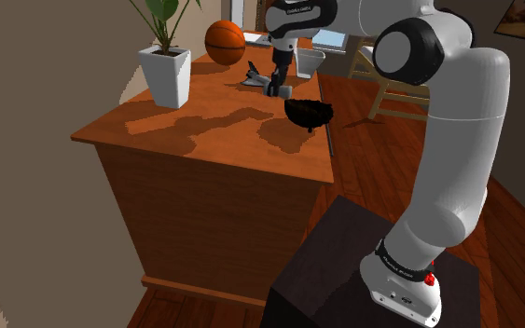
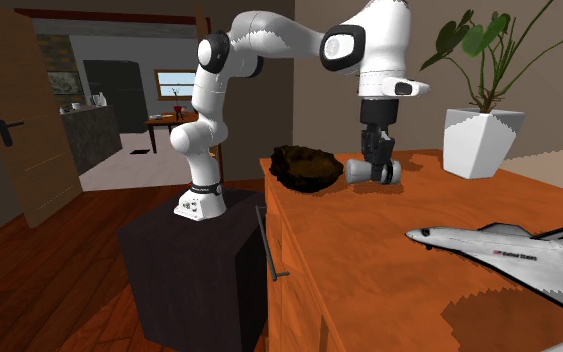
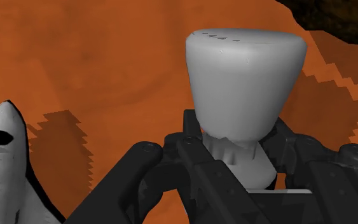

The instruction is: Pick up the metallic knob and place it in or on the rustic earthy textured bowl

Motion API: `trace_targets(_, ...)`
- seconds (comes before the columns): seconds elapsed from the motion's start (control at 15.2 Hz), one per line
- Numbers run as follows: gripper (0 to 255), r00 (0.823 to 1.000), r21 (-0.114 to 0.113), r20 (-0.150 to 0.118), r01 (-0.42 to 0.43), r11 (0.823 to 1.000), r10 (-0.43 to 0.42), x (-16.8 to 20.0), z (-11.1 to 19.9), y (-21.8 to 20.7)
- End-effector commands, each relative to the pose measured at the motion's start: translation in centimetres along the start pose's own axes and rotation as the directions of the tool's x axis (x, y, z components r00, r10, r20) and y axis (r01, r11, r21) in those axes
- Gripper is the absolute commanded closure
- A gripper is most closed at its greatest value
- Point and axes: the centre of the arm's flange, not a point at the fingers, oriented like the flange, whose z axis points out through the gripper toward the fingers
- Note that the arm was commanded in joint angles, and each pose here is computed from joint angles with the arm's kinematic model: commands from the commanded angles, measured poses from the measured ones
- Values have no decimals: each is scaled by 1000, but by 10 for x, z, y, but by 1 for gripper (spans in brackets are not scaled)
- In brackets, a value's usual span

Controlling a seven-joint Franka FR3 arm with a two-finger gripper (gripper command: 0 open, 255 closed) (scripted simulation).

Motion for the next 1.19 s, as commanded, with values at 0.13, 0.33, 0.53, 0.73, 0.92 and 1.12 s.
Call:
trace_targets(0.13, 255, 1000, 0, 0, 0, 1000, 0, 0, -22, 2)
trace_targets(0.33, 255, 1000, 0, 0, 0, 1000, 0, 1, -37, 3)
trace_targets(0.53, 255, 1000, 0, 0, 0, 1000, 0, 1, -53, 3)
trace_targets(0.73, 255, 1000, 0, 0, 0, 1000, 0, 1, -69, 4)
trace_targets(0.92, 255, 1000, 0, 0, 0, 1000, 0, 1, -85, 5)
trace_targets(1.12, 255, 1000, 0, 0, 0, 1000, 0, 2, -101, 6)
